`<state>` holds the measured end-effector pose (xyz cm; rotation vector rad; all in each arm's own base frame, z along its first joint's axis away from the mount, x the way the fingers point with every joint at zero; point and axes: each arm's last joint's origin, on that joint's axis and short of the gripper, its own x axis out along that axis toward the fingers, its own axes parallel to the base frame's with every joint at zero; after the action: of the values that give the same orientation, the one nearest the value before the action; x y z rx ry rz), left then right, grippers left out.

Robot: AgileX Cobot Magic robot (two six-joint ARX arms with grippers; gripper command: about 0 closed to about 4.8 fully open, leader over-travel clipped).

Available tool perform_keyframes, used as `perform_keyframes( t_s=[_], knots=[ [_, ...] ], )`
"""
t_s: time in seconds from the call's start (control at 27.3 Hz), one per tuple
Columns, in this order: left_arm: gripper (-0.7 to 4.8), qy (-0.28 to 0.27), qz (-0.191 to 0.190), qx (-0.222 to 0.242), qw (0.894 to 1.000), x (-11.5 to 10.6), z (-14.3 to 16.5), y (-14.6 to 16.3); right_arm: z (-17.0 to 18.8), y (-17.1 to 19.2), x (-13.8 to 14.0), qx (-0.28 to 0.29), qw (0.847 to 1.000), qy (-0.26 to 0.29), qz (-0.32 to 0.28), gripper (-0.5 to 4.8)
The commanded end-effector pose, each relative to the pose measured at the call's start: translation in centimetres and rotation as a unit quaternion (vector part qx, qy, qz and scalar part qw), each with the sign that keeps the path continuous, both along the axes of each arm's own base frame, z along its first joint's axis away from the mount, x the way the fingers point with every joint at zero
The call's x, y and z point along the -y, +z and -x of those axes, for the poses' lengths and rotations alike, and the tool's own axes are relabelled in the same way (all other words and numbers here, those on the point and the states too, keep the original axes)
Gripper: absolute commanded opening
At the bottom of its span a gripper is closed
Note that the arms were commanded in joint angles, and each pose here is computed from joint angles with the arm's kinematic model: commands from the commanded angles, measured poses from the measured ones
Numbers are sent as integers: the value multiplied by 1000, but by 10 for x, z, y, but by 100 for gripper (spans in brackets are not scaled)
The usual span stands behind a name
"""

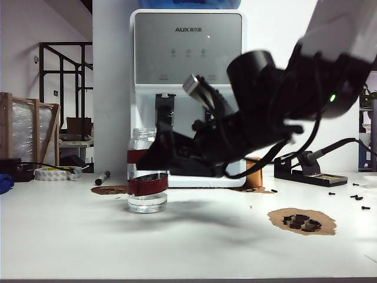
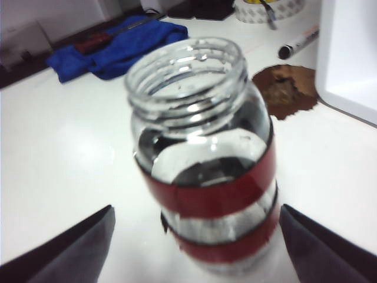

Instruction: Pick up the water bottle with two loops of red belts, then reach the front water dispenser and gently press the gray-black baffle horizontally to get a little water.

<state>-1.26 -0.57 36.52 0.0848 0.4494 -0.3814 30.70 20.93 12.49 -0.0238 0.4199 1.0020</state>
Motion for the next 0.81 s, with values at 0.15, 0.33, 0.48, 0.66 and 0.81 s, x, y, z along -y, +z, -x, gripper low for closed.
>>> perform_keyframes(
  t_s=[0.15,0.33,0.48,0.66,0.81],
  knots=[
    [-4,51,7,25,998,-2,-7,-10,25,23,18,29,997,-8,73,164],
    [-4,68,-14,56,996,-3,-12,-26,40,51,28,28,995,0,97,70],
    [-5,69,-13,71,995,-3,-13,-25,56,78,38,32,994,8,108,-2],
    [-5,76,-11,76,994,-2,-22,-31,88,118,58,27,993,8,111,-2],
    [-5,110,-36,75,990,-3,-36,-44,110,138,72,29,993,8,110,-2]
  ],
)
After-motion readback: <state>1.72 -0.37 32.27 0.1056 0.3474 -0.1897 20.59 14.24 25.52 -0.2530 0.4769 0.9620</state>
